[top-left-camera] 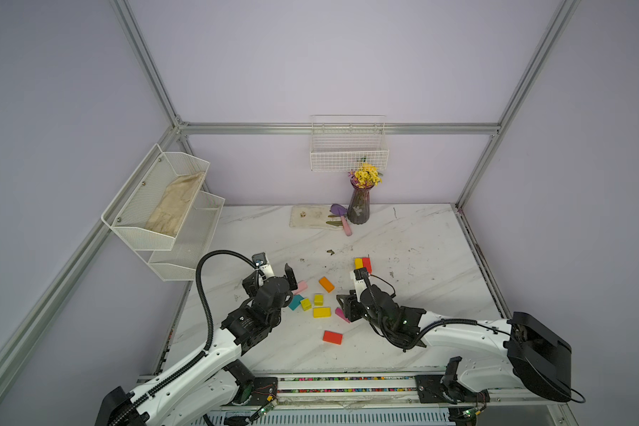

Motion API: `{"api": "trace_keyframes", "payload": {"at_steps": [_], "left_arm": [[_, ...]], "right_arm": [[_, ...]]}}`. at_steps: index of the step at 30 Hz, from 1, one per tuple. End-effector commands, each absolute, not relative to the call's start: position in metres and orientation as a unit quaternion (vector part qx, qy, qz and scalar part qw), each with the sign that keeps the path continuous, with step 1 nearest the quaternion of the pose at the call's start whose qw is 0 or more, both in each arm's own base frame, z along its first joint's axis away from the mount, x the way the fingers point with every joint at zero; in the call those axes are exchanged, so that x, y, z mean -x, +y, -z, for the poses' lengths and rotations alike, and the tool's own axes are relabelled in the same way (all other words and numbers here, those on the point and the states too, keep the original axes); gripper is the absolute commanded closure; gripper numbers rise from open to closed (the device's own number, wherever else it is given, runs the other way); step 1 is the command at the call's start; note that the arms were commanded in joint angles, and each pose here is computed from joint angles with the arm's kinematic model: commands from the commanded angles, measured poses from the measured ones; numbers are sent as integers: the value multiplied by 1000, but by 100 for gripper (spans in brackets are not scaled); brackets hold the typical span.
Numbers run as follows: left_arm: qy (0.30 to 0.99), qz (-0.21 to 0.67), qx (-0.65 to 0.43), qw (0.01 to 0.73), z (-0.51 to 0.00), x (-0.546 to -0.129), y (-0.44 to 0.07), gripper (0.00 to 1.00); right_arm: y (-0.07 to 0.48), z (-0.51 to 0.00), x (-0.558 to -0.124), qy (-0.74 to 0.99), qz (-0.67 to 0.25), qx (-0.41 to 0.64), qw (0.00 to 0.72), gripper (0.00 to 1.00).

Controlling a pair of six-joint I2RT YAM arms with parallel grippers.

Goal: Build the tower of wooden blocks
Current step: 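Raise the left gripper away while the right gripper grasps the magenta block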

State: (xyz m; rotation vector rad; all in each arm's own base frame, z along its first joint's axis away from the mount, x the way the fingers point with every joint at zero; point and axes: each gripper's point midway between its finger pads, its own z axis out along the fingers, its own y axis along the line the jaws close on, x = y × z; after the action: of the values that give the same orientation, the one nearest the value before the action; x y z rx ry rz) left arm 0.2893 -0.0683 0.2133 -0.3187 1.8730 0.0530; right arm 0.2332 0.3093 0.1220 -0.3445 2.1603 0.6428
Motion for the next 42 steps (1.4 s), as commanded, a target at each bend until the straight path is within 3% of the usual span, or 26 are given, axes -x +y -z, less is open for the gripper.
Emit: {"api": "trace_keyframes", "payload": {"at_steps": [1,11,19,29,42], "left_arm": [[761,-25,185,622,-268,-292,-53,0],[742,-7,184,645,-273,-281,-46,0],[753,-10,174,635,-269,-288,-52,0],[766,-14,163,621,-263,-295,-59,0],[780,-13,159,605,-257,-301,-64,0]], "right_arm": [[308,-116,-227,869,-229,144,414,43],[315,-90,-210,880,-214,166,390,40],[320,-51,-203,902,-151,193,356,42],[320,-39,-213,909,-104,180,360,46],[323,-41,-220,901,-92,194,377,78]]}}
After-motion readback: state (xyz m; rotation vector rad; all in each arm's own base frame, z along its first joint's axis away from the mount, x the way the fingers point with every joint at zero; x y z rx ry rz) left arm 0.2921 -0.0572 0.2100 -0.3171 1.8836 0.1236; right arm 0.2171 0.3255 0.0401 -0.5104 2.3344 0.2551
